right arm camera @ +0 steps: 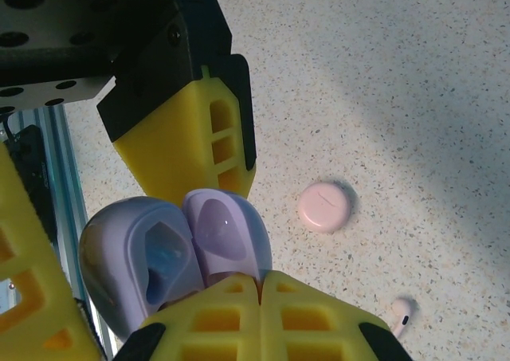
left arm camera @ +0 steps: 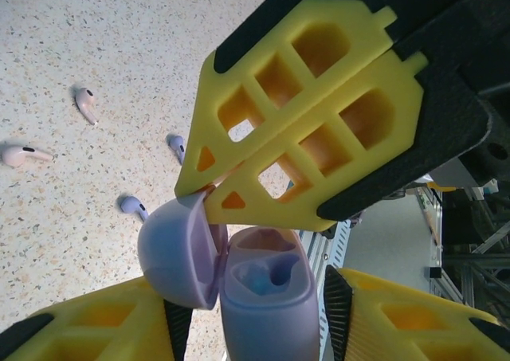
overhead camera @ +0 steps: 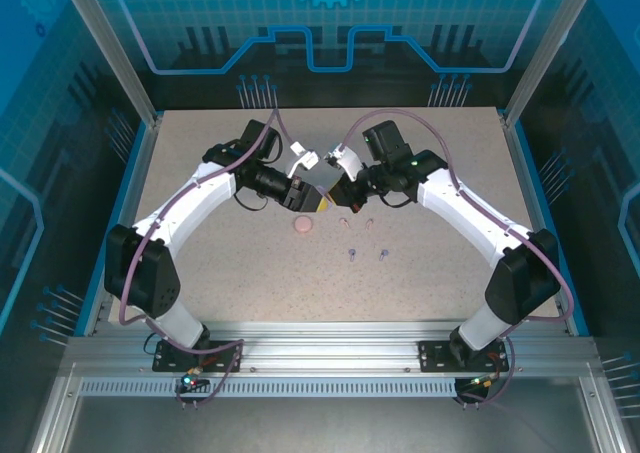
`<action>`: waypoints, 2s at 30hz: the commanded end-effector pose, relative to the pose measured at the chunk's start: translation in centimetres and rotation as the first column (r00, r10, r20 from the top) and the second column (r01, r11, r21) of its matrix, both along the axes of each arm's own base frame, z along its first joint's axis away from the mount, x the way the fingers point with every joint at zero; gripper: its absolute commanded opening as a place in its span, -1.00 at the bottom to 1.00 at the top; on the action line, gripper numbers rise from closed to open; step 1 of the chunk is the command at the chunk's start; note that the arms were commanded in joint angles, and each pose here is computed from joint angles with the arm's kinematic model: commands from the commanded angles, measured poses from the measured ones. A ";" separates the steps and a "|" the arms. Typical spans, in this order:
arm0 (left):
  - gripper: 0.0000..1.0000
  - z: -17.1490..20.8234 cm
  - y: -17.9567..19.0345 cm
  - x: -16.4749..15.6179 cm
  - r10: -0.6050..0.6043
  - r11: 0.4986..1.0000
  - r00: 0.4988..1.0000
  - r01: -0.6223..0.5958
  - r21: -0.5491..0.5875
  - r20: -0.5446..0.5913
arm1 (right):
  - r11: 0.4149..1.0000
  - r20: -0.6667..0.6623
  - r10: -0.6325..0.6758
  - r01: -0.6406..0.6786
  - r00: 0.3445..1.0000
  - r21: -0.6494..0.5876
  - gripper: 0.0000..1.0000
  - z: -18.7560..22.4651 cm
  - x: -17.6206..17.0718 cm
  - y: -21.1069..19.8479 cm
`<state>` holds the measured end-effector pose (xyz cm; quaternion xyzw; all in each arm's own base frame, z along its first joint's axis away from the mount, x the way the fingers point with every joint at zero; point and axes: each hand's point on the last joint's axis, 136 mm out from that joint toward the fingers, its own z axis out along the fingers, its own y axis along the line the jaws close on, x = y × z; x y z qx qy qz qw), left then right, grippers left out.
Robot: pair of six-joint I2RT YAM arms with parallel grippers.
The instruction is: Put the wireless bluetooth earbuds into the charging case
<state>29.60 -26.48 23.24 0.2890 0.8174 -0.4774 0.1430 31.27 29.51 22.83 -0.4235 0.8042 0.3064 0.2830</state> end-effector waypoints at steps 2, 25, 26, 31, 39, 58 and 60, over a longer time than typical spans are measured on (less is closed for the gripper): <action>-0.08 0.8 -0.4 -0.1 -0.032 0.999 0.999 0.032 -0.025 0.014 | 0.999 -0.004 0.034 -0.034 0.999 0.021 -1.00 0.9 -0.6 1.0; -0.35 2.6 -0.7 -0.6 -0.058 0.994 0.998 0.061 -0.096 0.035 | 0.998 -0.009 0.059 -0.059 0.998 0.033 -1.00 1.4 -1.1 1.2; -0.34 2.8 -0.8 -0.6 -0.059 0.993 0.997 0.063 -0.100 0.041 | 0.998 -0.009 0.060 -0.059 0.998 0.032 -1.00 1.4 -1.1 1.2; -0.28 3.2 -0.8 -0.6 -0.059 0.992 0.997 0.065 -0.107 0.054 | 0.998 -0.009 0.063 -0.063 0.998 0.030 -1.00 1.4 -1.1 1.2; -0.32 3.5 -0.8 -0.5 -0.058 0.991 0.996 0.065 -0.117 0.065 | 0.997 -0.014 0.068 -0.067 0.998 0.032 -1.00 1.3 -1.2 1.2; -0.44 3.3 -0.5 0.2 -0.031 0.992 0.996 0.040 -0.116 0.080 | 0.997 -0.017 0.072 -0.072 0.997 0.034 -1.00 1.4 -1.2 1.3; -0.50 3.3 -0.5 0.2 -0.030 0.992 0.996 0.040 -0.117 0.081 | 0.997 -0.018 0.072 -0.071 0.997 0.035 -1.00 1.5 -1.3 1.3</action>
